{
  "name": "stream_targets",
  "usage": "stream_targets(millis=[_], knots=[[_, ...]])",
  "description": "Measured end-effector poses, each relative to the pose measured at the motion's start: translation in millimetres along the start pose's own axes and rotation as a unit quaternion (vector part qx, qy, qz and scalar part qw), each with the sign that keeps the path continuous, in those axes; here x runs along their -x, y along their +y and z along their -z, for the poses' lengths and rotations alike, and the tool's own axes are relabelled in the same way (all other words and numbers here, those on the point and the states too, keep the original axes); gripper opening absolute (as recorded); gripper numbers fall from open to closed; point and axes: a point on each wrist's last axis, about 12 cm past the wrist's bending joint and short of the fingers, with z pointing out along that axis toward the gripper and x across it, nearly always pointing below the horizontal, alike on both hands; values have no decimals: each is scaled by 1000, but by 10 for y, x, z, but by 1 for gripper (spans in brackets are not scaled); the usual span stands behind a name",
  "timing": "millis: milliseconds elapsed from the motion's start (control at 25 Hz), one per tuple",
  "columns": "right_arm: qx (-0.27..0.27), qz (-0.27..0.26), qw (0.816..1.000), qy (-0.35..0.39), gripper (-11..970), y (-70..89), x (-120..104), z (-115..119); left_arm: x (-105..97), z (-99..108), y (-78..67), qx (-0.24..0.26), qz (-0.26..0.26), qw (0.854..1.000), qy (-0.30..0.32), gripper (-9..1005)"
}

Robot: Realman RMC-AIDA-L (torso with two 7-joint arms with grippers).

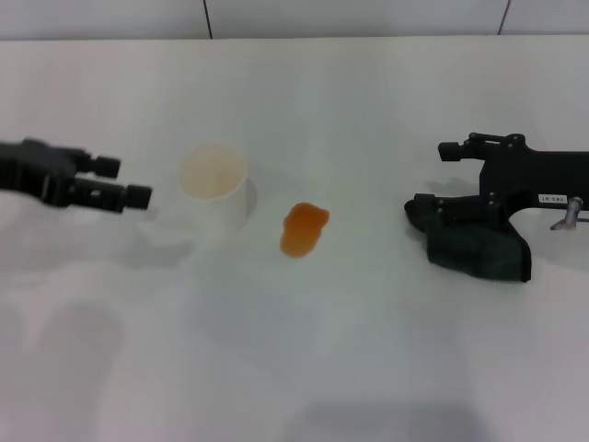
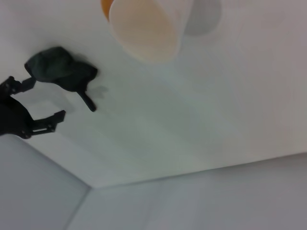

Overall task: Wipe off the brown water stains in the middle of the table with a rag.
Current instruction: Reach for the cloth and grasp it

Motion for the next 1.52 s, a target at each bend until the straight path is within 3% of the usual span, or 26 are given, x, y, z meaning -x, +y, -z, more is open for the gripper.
stream_targets(millis=[200, 440, 680, 960, 1280, 1520], knots=[[-5, -1, 1000, 1, 853, -7, -5, -3, 473, -115, -63, -9, -57, 997, 56, 891], [-3, 6, 1000, 5, 853, -13, 19, -9, 790, -225, -133, -5, -103, 991, 87, 891], [8, 17, 1000, 20, 853, 13, 128, 88, 807, -266, -139, 5, -111, 989, 97, 891], [0, 43, 987, 153, 853, 104, 453, 193, 813, -293, -158, 5, -120, 988, 94, 891], [-22, 20, 966, 258, 853, 162, 840, 56, 933, -341, -206, 0, -138, 986, 92, 891], [-26, 29, 952, 302, 846, 166, 781, -180, 955, -379, -209, 4, -143, 985, 92, 891]])
